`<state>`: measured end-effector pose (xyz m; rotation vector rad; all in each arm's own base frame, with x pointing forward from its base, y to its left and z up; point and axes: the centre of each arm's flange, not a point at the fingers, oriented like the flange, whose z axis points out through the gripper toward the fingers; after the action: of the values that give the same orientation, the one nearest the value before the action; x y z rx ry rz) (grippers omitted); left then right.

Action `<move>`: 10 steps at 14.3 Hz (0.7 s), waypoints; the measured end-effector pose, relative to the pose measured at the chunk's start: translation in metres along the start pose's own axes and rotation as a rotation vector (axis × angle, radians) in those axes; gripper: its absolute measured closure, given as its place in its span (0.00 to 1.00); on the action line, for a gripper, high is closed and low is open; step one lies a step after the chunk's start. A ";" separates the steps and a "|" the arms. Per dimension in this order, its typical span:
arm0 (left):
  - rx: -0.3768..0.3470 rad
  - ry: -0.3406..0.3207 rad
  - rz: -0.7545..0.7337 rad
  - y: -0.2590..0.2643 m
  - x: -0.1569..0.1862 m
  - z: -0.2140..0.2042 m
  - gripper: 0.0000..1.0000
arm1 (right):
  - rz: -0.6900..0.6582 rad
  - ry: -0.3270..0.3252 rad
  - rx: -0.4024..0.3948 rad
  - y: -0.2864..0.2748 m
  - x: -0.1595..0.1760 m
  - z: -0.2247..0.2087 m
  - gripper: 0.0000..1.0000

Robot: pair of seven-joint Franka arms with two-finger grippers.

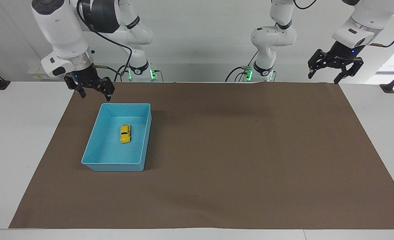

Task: Wind up and store yellow beetle car

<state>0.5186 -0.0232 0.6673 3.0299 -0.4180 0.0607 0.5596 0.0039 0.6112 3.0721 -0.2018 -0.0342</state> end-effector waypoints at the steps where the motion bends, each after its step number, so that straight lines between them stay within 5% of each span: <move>1: 0.000 0.000 0.000 0.000 0.000 0.000 0.00 | 0.001 0.004 0.007 0.000 -0.001 -0.006 0.00; 10: 0.000 0.000 0.000 0.000 0.000 0.000 0.00 | 0.001 -0.003 0.037 -0.003 -0.001 -0.004 0.00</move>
<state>0.5186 -0.0232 0.6673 3.0299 -0.4179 0.0607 0.5596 0.0075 0.6153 3.1085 -0.2067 -0.0356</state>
